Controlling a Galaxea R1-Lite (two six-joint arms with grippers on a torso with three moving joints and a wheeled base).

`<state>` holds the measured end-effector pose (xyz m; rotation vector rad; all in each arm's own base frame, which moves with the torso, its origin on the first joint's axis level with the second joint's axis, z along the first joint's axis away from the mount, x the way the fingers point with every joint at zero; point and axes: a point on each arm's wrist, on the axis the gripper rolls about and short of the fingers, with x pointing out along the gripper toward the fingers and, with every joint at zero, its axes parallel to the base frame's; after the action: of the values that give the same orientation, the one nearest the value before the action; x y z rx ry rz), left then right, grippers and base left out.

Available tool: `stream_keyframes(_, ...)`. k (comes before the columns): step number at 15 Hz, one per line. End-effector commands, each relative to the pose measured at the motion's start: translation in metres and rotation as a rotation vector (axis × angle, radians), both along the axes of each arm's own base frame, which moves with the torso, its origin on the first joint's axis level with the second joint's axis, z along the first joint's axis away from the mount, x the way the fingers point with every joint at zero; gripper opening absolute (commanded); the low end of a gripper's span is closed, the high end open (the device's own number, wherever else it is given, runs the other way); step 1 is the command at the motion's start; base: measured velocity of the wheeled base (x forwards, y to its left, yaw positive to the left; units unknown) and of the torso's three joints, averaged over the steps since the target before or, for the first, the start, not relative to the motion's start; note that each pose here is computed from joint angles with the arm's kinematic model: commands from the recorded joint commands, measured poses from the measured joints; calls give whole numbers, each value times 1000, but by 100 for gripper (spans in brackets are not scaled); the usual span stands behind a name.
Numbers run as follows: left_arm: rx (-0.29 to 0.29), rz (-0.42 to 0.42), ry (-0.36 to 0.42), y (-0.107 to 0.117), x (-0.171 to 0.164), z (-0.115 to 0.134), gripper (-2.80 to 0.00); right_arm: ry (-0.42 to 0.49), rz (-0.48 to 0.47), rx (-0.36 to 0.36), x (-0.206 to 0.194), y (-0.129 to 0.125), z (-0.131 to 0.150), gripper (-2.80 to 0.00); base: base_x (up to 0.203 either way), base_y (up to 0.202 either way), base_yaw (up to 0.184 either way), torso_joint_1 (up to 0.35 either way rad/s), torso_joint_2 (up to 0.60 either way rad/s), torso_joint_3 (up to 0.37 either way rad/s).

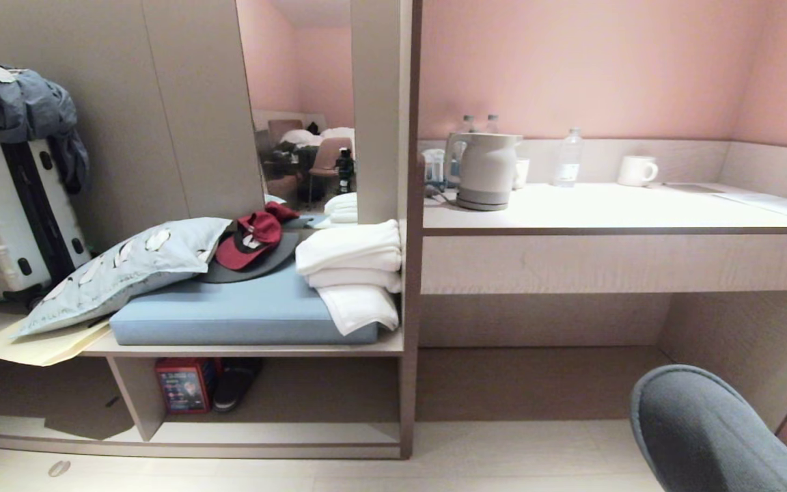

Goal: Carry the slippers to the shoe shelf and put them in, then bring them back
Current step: Place the slippers on the floor

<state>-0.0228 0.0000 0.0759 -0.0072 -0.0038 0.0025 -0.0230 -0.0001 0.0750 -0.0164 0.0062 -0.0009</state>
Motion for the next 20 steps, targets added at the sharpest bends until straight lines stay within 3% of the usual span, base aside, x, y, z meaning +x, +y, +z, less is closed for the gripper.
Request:
stream_keyframes(1,1,1,1,0,0,0,-280,2,-1,0,0,0,0,-280,0,-193,3,7,2,2)
stream_keyframes(20,0,1,-1,0,0,0,-280,2,-1,0,0,0,0,-280,0,-194,1,3,3,3)
